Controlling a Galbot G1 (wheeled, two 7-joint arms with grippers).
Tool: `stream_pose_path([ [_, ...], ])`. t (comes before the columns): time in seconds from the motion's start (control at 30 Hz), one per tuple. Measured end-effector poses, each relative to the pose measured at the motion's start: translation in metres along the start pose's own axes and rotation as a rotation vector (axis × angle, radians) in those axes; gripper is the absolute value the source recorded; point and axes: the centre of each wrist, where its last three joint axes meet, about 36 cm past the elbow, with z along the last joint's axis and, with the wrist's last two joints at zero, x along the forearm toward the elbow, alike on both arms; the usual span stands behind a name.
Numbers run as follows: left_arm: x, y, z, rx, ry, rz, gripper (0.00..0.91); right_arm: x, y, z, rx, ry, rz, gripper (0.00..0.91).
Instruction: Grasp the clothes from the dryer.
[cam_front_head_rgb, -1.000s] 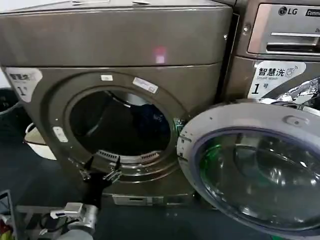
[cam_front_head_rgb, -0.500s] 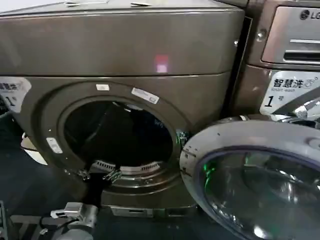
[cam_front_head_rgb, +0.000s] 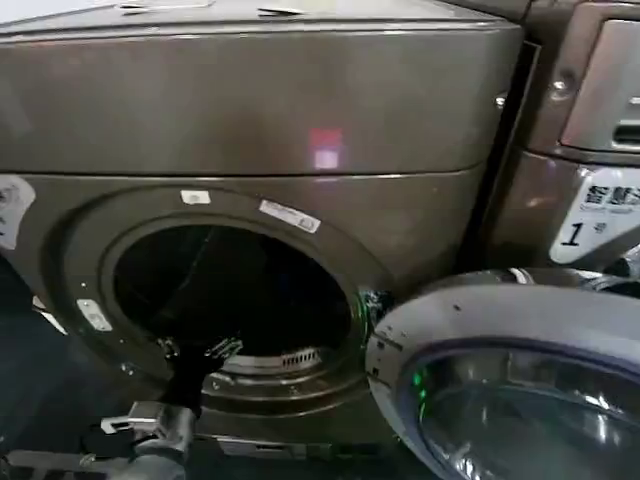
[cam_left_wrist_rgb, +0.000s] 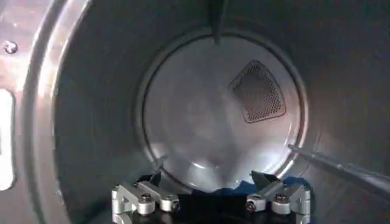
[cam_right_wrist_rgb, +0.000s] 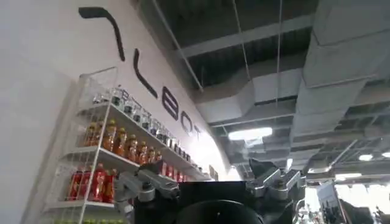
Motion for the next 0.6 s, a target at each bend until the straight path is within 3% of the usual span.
stream_pose_path([
  [0.6, 0.0006, -0.0008, -0.0001, 0.002, 0.000, 0.005, 0.907, 0.0024, -0.0032, -0.0012, 0.001, -0.001, 0.002, 0.907],
])
